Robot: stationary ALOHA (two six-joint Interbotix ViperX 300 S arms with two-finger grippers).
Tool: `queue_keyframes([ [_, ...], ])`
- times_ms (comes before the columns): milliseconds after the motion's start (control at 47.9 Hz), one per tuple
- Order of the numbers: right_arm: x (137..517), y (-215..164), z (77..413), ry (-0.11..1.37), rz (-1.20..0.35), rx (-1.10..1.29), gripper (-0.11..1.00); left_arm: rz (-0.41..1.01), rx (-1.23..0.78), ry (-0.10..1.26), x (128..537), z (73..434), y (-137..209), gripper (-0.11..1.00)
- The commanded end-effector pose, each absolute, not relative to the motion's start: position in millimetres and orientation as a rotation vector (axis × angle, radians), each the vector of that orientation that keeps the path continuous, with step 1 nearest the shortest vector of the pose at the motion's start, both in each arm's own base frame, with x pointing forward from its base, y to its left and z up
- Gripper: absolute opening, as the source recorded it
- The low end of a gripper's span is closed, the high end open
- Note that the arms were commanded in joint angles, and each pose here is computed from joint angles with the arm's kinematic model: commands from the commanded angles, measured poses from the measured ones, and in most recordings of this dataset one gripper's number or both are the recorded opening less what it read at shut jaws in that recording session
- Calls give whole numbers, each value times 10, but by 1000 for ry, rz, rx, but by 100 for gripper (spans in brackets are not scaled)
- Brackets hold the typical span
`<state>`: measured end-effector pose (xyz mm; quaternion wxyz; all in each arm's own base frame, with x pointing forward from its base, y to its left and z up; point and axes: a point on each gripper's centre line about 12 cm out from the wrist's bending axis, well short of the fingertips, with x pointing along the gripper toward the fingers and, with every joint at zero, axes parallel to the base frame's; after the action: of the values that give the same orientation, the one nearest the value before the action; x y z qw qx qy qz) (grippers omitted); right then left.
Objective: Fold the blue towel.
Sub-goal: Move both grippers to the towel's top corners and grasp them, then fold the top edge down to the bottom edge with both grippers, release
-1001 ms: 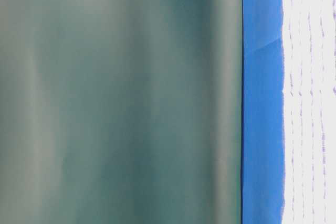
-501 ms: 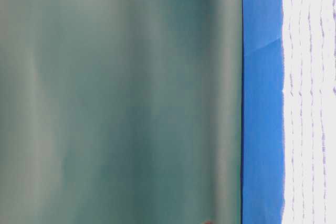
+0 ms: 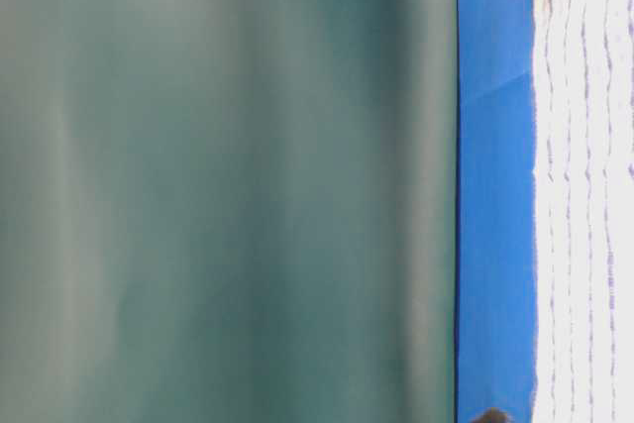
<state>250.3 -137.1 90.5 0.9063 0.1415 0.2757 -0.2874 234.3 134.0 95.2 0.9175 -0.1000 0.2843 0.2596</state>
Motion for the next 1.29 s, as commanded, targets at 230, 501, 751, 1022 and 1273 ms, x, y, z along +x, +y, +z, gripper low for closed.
queue_keyframes([
  [230,2627,-1460,823,568,-608,295,60,541,-220,628,2365,778,1373,65],
  [501,2616,-1436,808,578,-600,291,21,532,-228,669,2361,691,1347,31],
  [751,2639,-1426,818,574,-593,288,6,521,-213,652,2415,737,1348,7],
  [1022,2648,-1422,893,559,-589,289,6,509,-191,622,2500,872,1373,7],
  [1273,2627,-1383,1106,528,-575,289,6,478,-179,593,2529,1109,1286,7],
])
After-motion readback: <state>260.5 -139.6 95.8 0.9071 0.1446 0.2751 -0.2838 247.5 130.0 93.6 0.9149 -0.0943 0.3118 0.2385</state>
